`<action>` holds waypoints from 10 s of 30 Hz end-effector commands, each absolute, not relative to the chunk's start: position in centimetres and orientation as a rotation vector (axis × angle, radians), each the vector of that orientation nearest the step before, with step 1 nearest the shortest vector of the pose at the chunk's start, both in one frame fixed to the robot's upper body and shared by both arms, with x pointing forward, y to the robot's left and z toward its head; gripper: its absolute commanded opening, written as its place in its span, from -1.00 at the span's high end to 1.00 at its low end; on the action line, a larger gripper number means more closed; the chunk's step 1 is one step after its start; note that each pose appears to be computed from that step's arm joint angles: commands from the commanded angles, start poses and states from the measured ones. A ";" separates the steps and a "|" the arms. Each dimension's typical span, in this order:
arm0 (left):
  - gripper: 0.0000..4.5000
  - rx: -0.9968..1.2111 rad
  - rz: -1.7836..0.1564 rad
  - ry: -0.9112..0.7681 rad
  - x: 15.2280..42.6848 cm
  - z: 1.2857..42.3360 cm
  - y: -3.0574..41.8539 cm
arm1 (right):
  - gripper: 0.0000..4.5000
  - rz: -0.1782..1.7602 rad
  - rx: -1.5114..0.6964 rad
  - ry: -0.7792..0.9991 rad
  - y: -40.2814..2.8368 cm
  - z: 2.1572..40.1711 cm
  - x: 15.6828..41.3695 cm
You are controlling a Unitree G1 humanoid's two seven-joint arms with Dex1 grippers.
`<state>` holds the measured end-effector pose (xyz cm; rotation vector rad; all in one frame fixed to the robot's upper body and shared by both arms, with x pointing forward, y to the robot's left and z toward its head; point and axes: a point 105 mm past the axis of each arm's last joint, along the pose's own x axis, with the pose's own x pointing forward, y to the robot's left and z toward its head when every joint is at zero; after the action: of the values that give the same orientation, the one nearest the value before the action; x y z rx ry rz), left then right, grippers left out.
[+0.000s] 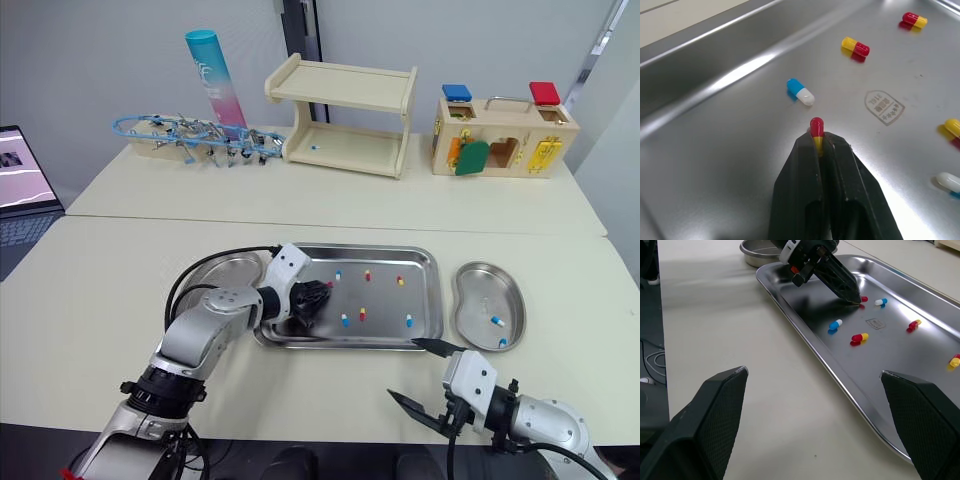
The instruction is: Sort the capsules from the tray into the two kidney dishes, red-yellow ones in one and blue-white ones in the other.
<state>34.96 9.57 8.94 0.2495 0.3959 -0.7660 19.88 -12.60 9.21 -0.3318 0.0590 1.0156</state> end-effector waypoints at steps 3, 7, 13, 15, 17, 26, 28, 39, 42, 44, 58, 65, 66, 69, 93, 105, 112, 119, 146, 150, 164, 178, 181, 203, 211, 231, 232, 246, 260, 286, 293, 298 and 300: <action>0.99 0.246 -0.757 0.410 34.8 8.8 10.2 | -1.00 1.029 -0.339 0.007 -12.1 10.5 19.7; 0.99 0.241 -0.764 0.362 34.7 10.0 10.3 | -1.00 1.029 -0.337 0.008 -12.1 10.4 19.7; 0.99 0.238 -0.805 0.272 34.0 13.6 11.4 | -1.00 1.031 -0.340 0.005 -12.1 10.4 19.8; 0.99 0.232 -0.811 0.238 33.4 15.6 12.8 | -1.00 1.032 -0.342 0.001 -12.2 10.6 19.9; 0.99 0.224 -0.802 0.230 32.8 17.0 14.4 | -1.00 1.034 -0.340 -0.009 -12.1 10.9 20.0; 0.99 0.138 -0.530 0.317 30.0 17.6 24.6 | -1.00 1.131 -0.311 -0.055 -10.5 11.9 20.4; 0.99 0.152 -0.486 0.361 29.1 16.7 26.0 | -1.00 1.153 -0.311 -0.069 -10.1 12.2 20.7; 0.76 0.083 -0.421 0.348 29.2 15.0 26.6 | -1.00 1.200 -0.324 -0.071 -9.8 12.2 21.2; 0.38 0.092 -0.411 0.332 29.4 15.3 27.0 | -1.00 1.200 -0.325 -0.070 -9.8 12.2 21.1; 0.08 0.088 -0.399 0.331 29.4 15.4 27.4 | -1.00 1.199 -0.324 -0.069 -9.7 12.2 21.1; -0.99 0.094 -0.410 0.242 27.1 18.0 29.2 | -1.00 1.198 -0.329 -0.064 -9.9 12.2 21.1; -0.99 0.095 -0.329 0.164 24.8 19.1 32.5 | -1.00 1.199 -0.342 -0.064 -10.3 12.4 21.5; -0.99 0.089 -0.306 0.160 24.3 18.9 33.3 | -1.00 1.193 -0.350 -0.062 -10.6 12.5 21.7; -0.99 0.103 -0.251 0.182 23.0 17.8 35.0 | -1.00 1.175 -0.374 -0.046 -11.7 12.6 21.8; -0.99 0.157 -0.172 0.356 16.5 10.5 38.9 | -1.00 0.631 -0.646 0.405 -36.3 12.8 22.8; -0.99 0.143 -0.244 0.379 16.2 9.9 37.6 | -1.00 0.625 -0.624 0.433 -36.6 12.6 22.6; -0.99 0.139 -0.457 0.402 16.9 9.6 33.7 | -1.00 0.626 -0.622 0.428 -36.5 12.7 22.5; -0.99 0.184 -0.732 0.316 17.7 10.7 28.1 | -1.00 0.625 -0.628 0.437 -36.8 12.6 21.9; -0.99 0.111 -1.089 -0.053 16.8 9.2 18.8 | -1.00 1.048 -0.504 0.212 -16.8 17.6 25.4; -1.00 0.123 -1.097 -0.056 16.7 9.0 18.7 | -0.73 1.118 -0.545 0.205 -13.3 16.4 26.1; -1.00 0.137 -1.100 -0.061 16.7 8.2 18.6 | 0.16 1.018 -0.544 0.374 -7.8 13.3 28.5; -1.00 0.137 -1.094 -0.060 16.0 6.3 20.0 | 0.16 1.067 -0.545 0.404 -2.9 11.3 29.0; -1.00 0.138 -1.091 -0.071 15.9 6.4 20.1 | 0.16 1.064 -0.547 0.409 -2.6 10.9 29.2; -1.00 0.160 -1.085 -0.113 17.4 8.7 18.8 | 0.35 1.050 -0.631 0.404 -1.8 9.3 30.5; -1.00 0.165 -1.083 -0.110 17.8 9.3 18.5 | 0.99 1.097 -0.643 0.361 -1.3 9.9 30.1; -1.00 0.123 -1.288 -0.179 18.6 13.8 12.7 | 0.99 0.972 -0.651 0.256 -14.1 16.8 27.7; -1.00 0.119 -1.298 -0.184 18.6 14.2 12.3 | 0.99 0.917 -0.656 0.294 -15.8 16.7 28.0; -1.00 0.116 -1.337 -0.205 19.9 16.8 10.5 | 0.66 0.680 -0.694 0.525 -23.8 13.2 29.1; -1.00 0.149 -1.318 -0.166 18.8 14.6 12.5 | -0.11 0.708 -0.741 0.440 -24.5 14.9 28.9; -1.00 0.136 -0.901 -0.079 17.9 8.2 20.3 | -0.38 0.591 -0.555 0.410 -34.8 14.0 20.8; -1.00 0.134 -0.793 -0.076 18.5 7.7 22.4 | -0.98 0.605 -0.522 0.433 -34.3 12.4 20.1; -1.00 0.109 -0.449 -0.061 19.7 8.3 27.9 | -0.98 0.581 -0.532 0.411 -34.5 12.2 20.7; -1.00 0.116 -0.343 -0.054 19.9 8.5 30.1 | -0.98 0.584 -0.531 0.414 -34.5 12.0 20.8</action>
<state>19.99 28.41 7.78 0.1088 -0.0406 -0.4264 20.57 -34.48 11.61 -0.5190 0.4380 0.5876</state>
